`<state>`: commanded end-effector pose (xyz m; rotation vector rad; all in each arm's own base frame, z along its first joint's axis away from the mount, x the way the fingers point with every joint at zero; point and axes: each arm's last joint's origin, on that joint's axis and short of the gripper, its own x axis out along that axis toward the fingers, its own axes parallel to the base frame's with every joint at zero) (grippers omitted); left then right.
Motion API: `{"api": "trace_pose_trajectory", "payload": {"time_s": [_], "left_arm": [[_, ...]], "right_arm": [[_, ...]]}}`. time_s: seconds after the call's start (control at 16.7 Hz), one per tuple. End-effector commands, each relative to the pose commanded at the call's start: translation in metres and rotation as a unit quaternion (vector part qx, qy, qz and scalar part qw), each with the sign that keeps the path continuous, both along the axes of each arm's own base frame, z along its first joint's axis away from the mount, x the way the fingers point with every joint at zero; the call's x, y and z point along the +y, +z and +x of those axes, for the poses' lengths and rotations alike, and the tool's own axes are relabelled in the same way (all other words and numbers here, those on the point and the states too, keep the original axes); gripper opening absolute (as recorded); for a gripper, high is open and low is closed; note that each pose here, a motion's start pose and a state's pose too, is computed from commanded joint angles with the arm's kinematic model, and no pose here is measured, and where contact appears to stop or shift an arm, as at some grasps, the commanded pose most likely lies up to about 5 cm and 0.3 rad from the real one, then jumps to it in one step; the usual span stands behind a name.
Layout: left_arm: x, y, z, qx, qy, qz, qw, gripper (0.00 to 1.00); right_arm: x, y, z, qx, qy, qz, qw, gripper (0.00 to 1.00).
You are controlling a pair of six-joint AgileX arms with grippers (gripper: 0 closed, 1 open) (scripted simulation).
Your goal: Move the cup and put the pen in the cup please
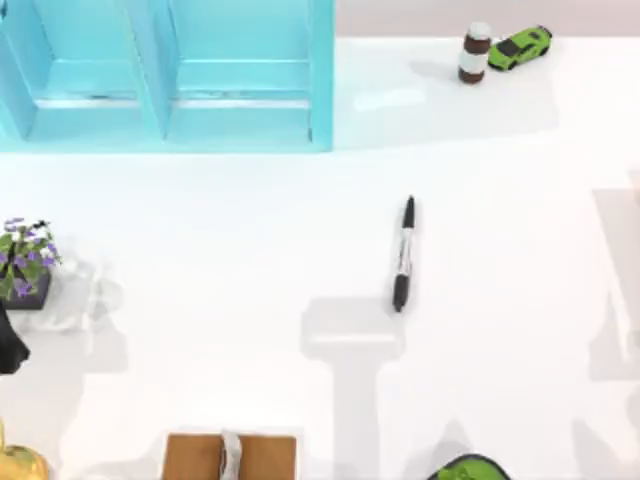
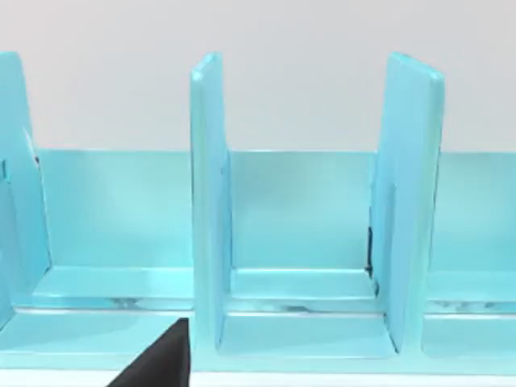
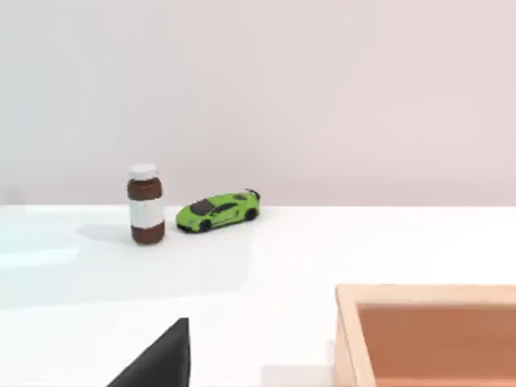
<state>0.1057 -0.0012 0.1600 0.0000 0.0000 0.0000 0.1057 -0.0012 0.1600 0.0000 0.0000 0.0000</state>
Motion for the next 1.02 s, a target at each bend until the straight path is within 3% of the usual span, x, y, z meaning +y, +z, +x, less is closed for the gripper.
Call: {"api": "trace_pose_trajectory", "payload": {"time_s": [0.3,0.6,0.78,1.02], "left_arm": [[0.000,0.000,0.000,0.000,0.000,0.000,1.000,1.00],[0.000,0.000,0.000,0.000,0.000,0.000,1.000,1.00],[0.000,0.000,0.000,0.000,0.000,0.000,1.000,1.00],[0.000,0.000,0.000,0.000,0.000,0.000,1.000,1.00]], "right_arm": [[-0.002,0.011,0.000,0.027,-0.012,-0.010,1.000,1.00],[-0.013,0.063,0.014,0.154,-0.047,-0.047,0.986,1.00],[-0.027,0.094,0.044,0.281,-0.064,-0.064,0.956,1.00],[-0.061,0.114,0.102,0.457,-0.065,-0.062,0.885,1.00]]}}
